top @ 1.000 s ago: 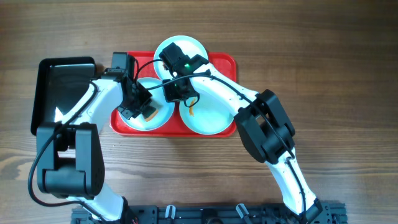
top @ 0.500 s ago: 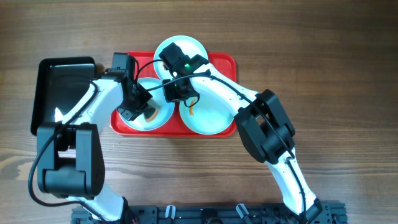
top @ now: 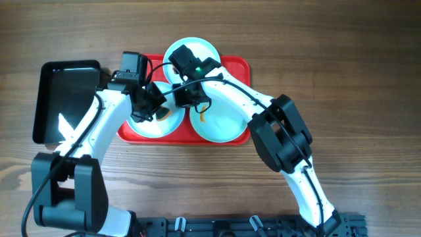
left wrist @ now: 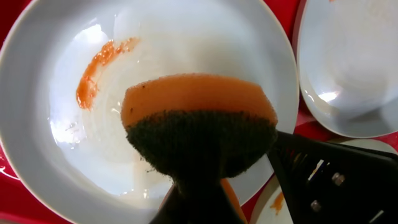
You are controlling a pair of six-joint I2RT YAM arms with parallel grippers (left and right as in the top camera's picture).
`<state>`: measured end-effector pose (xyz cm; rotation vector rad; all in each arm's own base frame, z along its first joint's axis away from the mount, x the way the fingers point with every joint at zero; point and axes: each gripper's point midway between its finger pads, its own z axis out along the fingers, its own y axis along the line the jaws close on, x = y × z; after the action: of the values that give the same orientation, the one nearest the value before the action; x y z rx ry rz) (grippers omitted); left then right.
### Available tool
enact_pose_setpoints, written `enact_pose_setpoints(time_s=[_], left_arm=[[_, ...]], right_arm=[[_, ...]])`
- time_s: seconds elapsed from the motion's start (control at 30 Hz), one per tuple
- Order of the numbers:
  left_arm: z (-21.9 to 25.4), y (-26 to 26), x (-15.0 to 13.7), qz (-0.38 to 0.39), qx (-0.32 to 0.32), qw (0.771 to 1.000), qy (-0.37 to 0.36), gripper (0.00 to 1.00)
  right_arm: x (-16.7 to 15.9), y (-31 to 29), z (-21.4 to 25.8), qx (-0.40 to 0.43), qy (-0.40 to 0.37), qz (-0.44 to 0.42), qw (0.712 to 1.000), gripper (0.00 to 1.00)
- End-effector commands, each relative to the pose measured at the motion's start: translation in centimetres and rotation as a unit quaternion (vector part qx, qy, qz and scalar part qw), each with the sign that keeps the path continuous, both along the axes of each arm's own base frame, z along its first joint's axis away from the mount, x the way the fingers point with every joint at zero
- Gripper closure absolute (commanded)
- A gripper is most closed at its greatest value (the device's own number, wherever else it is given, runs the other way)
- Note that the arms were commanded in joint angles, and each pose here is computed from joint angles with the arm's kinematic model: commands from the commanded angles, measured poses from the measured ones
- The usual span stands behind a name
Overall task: Clean dirty plates on tray and stack at the side
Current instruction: 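Scrub the lower-left plate with the sponge in the left gripper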
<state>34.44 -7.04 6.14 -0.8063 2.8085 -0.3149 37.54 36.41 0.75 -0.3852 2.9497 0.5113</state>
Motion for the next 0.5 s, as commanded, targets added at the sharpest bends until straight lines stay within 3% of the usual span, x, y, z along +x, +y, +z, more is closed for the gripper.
enact_pose_setpoints(time_s=[0.0, 0.27, 0.47], left_arm=[[-0.7, 0.0, 0.7, -0.04, 0.017, 0.999, -0.006, 0.96], [-2.7, 0.6, 0.8, -0.117, 0.039, 0.992, 0.004, 0.96], [-2.5, 0.3, 1.5, -0.153, 0.033, 0.988, -0.017, 0.96]], right_arm=[[0.5, -0.3, -1.3, -0.011, 0.002, -0.004, 1.0, 0.96], [-0.3, 0.2, -1.1, 0.002, 0.001, 0.062, 0.998, 0.96], [-0.5, 0.4, -1.1, 0.008, 0.003, 0.066, 0.998, 0.96]])
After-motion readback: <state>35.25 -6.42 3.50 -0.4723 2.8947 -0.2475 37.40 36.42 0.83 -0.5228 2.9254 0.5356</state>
